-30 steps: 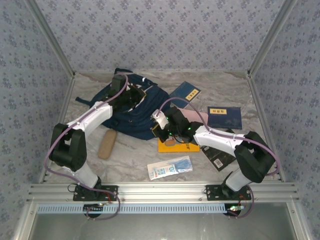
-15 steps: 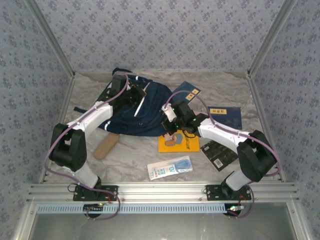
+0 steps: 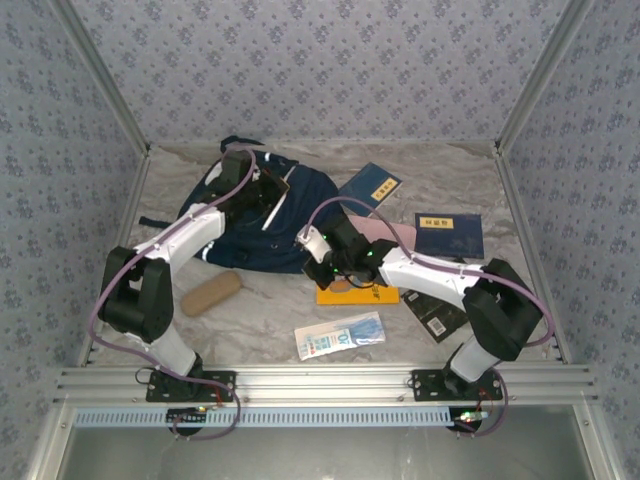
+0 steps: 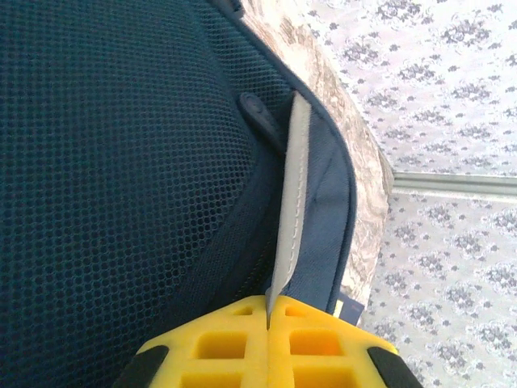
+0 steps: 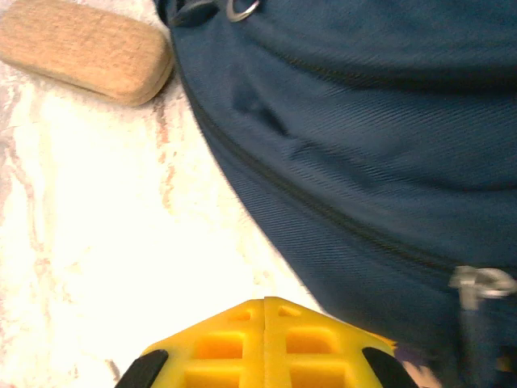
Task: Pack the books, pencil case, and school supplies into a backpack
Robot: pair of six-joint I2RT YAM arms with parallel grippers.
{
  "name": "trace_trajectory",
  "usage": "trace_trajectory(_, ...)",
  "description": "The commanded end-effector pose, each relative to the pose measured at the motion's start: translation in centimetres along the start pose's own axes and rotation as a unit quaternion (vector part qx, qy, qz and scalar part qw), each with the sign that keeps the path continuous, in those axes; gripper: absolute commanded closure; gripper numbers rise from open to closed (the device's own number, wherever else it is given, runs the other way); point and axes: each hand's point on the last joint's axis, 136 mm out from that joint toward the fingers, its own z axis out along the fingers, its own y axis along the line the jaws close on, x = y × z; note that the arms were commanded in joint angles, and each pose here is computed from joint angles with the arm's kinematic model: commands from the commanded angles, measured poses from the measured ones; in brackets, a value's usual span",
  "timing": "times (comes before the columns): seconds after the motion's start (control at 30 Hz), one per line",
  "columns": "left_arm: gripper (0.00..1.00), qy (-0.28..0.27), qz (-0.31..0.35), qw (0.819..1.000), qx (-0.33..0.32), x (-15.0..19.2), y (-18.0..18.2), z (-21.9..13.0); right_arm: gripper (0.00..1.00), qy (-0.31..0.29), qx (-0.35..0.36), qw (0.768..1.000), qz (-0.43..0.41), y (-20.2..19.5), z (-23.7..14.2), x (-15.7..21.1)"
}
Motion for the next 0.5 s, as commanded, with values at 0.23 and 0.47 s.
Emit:
trace_trajectory(0.23,0.58,-0.019,0.116,0.993,-0.020,-0.5,-0.8,-6.0,1.00,-0.047,-0.039,0.995,0.078,0.7,0.7,-0.7)
trace_trajectory(0.47,0.51,0.021,0.159,0.986,-0.051,1.6,0.5,-8.4,0.77,-0.095,0.036,0.982,0.161,-3.9,-5.0,-2.9)
